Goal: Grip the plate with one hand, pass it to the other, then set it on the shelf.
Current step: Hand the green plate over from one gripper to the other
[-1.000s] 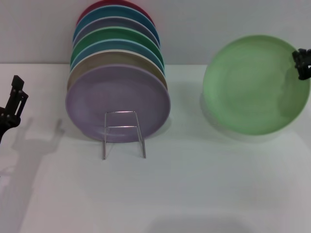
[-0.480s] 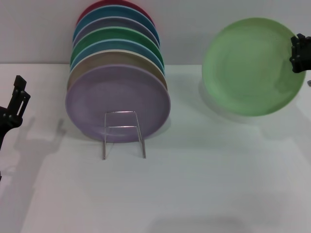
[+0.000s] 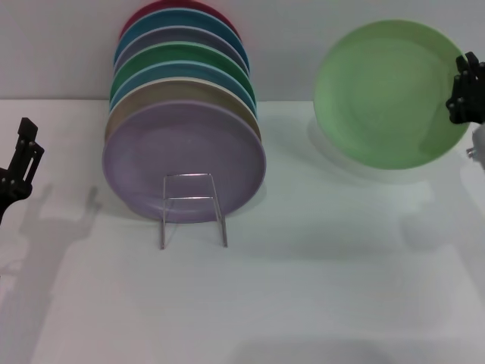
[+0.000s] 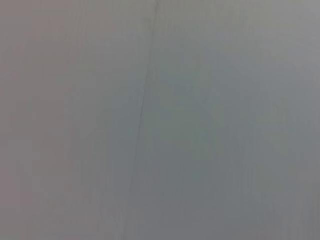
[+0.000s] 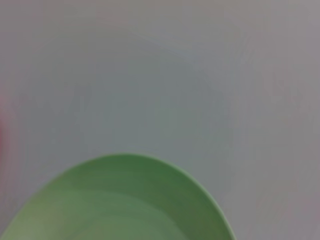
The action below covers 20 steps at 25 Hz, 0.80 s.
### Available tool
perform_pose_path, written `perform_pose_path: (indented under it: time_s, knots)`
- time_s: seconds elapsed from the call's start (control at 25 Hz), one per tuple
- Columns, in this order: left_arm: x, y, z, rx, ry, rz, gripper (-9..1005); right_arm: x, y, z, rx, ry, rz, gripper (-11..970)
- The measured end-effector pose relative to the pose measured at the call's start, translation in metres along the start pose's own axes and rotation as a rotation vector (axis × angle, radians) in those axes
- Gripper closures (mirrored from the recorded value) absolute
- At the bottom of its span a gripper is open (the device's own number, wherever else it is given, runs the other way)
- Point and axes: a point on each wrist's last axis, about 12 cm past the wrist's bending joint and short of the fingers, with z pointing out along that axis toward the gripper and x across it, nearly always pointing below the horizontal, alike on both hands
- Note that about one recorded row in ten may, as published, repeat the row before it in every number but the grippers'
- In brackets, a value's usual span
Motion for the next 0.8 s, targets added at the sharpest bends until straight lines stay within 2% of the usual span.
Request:
perform_pose_path:
  time_s: [0.16,0.32,0.52,0.8]
  knots:
    - [0.000,0.001,-0.002,-0.004,0.002,0.002,215,0.011,0.014,-0.016,0.050,-0.091,0.009,937]
    - [0.000,0.001,-0.005,-0.005,0.000,-0.003,215,0.019,0.018,-0.022,0.078,-0.135,0.052,937]
    - [-0.002,-0.002,-0.010,0.011,-0.018,-0.049,215,0.041,0.021,-0.036,0.115,-0.218,0.119,937]
    - [-0.006,-0.011,-0.024,0.069,-0.049,-0.069,215,0.051,0.025,-0.058,0.122,-0.287,0.157,939]
